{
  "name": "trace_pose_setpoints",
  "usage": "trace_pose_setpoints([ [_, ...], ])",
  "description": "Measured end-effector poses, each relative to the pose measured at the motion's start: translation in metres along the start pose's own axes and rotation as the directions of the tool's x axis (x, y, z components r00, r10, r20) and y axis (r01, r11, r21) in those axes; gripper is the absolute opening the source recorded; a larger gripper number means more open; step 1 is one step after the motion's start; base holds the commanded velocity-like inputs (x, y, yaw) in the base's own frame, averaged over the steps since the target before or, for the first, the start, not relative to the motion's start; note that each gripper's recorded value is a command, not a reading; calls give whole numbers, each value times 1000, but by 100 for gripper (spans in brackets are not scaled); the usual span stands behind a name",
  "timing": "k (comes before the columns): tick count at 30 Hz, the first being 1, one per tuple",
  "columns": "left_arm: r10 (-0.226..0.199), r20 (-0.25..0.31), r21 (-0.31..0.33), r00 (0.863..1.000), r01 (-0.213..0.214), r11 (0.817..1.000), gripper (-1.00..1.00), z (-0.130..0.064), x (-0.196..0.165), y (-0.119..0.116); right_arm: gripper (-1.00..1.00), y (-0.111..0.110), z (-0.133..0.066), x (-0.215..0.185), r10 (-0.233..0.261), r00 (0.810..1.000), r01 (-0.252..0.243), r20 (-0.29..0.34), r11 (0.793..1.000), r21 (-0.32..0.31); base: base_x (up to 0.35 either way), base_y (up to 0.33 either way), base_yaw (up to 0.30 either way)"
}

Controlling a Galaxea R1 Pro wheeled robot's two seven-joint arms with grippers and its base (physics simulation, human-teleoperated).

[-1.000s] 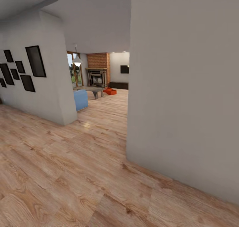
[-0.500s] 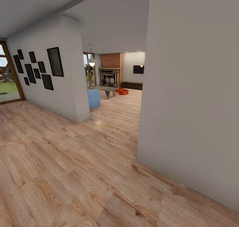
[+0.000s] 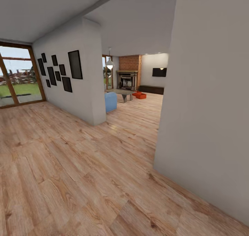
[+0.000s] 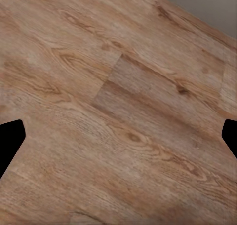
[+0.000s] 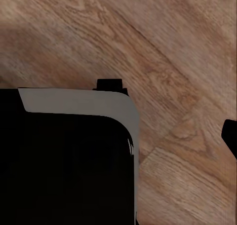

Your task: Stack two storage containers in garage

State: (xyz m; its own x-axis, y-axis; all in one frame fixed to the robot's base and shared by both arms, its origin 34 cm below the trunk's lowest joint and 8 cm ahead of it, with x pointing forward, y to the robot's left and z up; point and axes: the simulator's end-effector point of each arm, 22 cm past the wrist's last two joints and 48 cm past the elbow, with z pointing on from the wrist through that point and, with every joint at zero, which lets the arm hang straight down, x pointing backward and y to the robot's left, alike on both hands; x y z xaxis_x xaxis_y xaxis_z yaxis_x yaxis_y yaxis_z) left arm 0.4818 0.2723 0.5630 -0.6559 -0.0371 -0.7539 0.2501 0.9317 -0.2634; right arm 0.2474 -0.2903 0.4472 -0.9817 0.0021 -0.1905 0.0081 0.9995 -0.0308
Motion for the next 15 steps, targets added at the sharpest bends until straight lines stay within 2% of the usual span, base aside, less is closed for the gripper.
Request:
trace_pose_setpoints([
  [12,0,0,0,1000,0,1000,100,0,0,0,100,0,0,0,0,1000,0,0,1000,0,1,0,254],
  [15,0,1,0,1000,0,1000,100,0,0,0,100,0,0,0,0,1000,0,0,1000,0,114,0,208],
])
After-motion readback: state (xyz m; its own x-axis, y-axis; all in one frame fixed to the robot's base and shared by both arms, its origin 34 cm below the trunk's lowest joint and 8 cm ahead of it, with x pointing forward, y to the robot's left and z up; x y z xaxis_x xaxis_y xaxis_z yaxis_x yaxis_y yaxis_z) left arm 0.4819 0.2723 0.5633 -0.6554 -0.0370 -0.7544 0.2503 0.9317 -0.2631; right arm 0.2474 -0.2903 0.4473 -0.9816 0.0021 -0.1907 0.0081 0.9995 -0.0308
